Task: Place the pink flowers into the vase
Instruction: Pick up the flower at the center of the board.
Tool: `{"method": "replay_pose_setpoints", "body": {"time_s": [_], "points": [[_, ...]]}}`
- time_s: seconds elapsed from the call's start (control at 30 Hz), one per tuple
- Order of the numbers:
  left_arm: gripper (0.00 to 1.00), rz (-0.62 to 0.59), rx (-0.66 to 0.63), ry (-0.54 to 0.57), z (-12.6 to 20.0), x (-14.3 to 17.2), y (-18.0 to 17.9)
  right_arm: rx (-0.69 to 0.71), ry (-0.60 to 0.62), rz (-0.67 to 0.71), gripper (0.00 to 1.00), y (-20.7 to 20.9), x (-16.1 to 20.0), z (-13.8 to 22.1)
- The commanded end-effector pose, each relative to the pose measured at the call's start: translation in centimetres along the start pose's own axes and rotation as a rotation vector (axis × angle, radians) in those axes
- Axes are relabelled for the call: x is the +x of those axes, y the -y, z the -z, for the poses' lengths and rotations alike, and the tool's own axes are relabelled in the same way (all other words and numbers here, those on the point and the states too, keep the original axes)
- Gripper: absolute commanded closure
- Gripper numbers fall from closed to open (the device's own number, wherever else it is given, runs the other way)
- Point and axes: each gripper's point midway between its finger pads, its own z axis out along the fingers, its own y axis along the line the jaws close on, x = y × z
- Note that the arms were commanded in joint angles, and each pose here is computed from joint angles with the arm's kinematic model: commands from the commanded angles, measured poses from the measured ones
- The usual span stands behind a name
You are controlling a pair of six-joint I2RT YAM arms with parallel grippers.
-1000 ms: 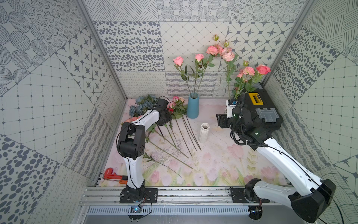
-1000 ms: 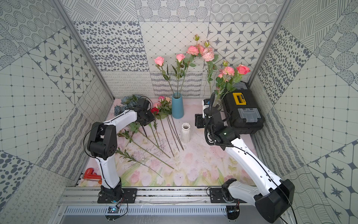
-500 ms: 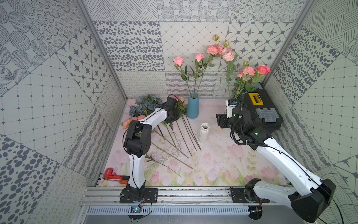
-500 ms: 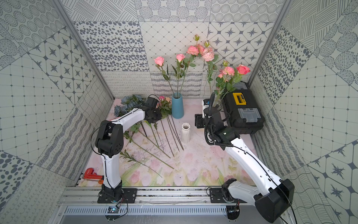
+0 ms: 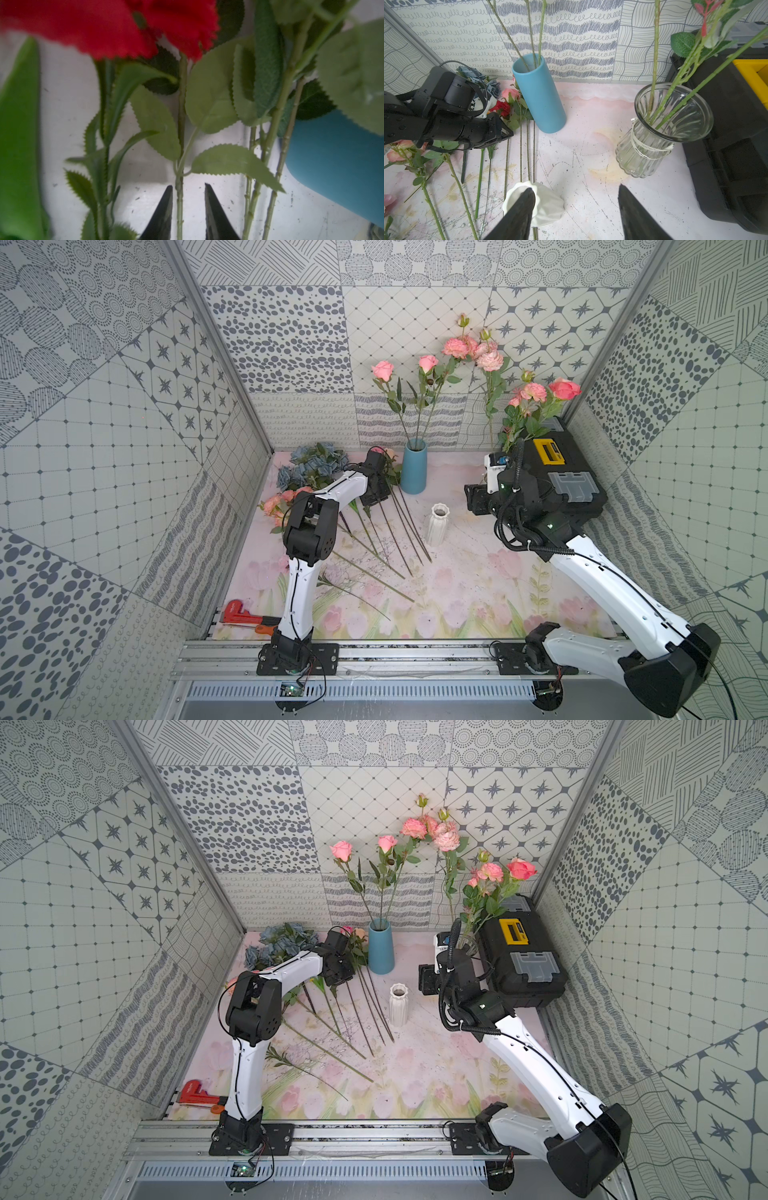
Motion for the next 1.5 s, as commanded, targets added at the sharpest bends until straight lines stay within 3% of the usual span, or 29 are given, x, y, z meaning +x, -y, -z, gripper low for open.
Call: {"method": "replay_pose_setpoints", "body": {"time_s": [0.0,0.37,0.63,1.1,1.3,1.47], "points": [[0.75,-0.059,-0.077,-0.032,-1.0,0.8,-1.2,0.015,0.037,-0.021,0.35,0.6,-0.7,0.8],[1.0,-0.057,-0.097,-0.032,-1.1,1.4,-1.6,0.012,0.041,-0.028,0.35,0.8,-0.8,1.0],[1.0,-0.067,-0.019,0.038,2.7,0.4,0.3,0.003,0.044,-0.031,0.35,0.6,-1.0,1.0],[1.0,-0.099,0.071,0.225,13.4,-1.8,0.8,-0.059,0.028,-0.024,0.35,-0.5,-1.1,1.5],[1.0,-0.128,0.213,0.291,18.1,-1.8,1.5,-0.14,0.003,-0.001,0.35,-1.9,-1.3,2.2],[1.0,-0.231,0.522,0.349,23.9,-0.8,4.9,-0.304,-0.012,0.014,0.35,-4.6,-1.7,3.9]]}}
